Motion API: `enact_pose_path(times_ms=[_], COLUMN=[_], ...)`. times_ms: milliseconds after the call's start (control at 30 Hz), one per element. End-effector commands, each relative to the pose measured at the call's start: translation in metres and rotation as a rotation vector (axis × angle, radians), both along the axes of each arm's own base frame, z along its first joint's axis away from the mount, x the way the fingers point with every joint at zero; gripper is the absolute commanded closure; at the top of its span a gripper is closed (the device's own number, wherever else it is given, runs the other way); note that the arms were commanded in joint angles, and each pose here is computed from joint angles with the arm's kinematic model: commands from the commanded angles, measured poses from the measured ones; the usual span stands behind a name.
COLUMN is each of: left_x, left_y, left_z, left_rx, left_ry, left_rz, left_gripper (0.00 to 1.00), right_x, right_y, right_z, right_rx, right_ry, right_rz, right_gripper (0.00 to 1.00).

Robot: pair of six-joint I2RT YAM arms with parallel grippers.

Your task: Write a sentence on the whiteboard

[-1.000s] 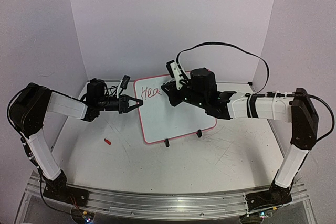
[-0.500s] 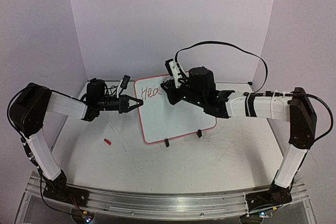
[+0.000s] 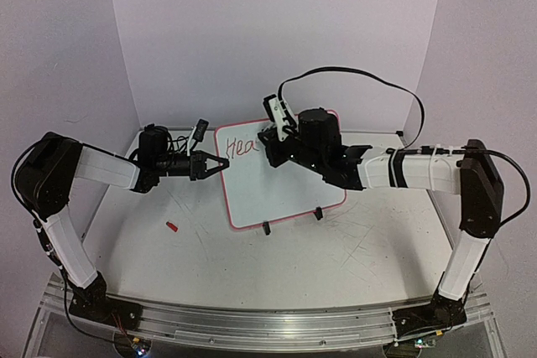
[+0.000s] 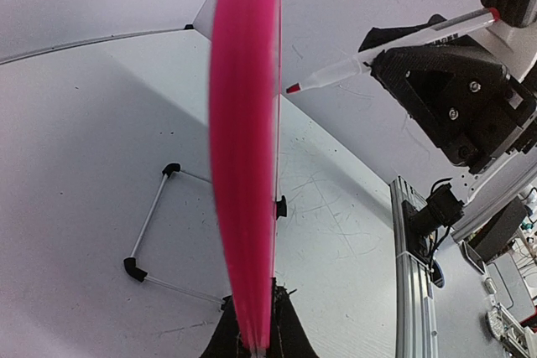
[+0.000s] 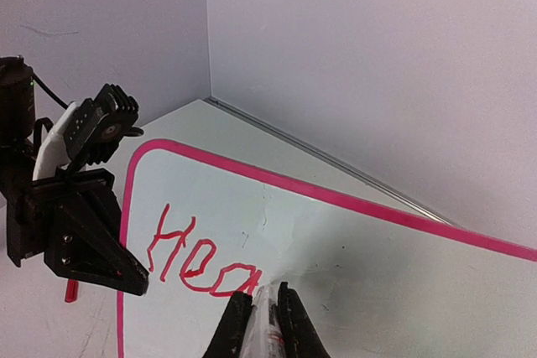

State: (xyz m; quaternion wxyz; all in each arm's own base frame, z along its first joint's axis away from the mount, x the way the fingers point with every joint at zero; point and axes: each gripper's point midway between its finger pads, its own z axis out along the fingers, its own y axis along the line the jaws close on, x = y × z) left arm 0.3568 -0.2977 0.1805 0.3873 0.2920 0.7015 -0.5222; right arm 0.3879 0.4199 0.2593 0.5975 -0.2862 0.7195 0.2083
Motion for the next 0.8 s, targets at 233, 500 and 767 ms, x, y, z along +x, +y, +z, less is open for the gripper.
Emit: enact_pose_path(times_ms=[233, 500, 767], left_x=[0.017, 0.017, 0.017], left_y=[0.003, 0.003, 0.003], left_z=[0.007, 0.009, 0.009], left_rx=[0.037, 0.035, 0.035], left_ry=[-0.118, -0.121, -0.124], left_rz=[0.059, 0.057, 0.058], left_gripper=[1.0, 1.0, 1.0], right_x=[0.008, 0.012, 0.01], right_y=[0.009, 0.004, -0.003], right_z=[0.027, 0.02, 0.011], right_rx=[0.055, 0.044, 0.033], right_ry=[-0.056, -0.043, -0.022], right_rz=[-0.013, -0.048, -0.068], right_gripper=[1.0, 1.0, 1.0])
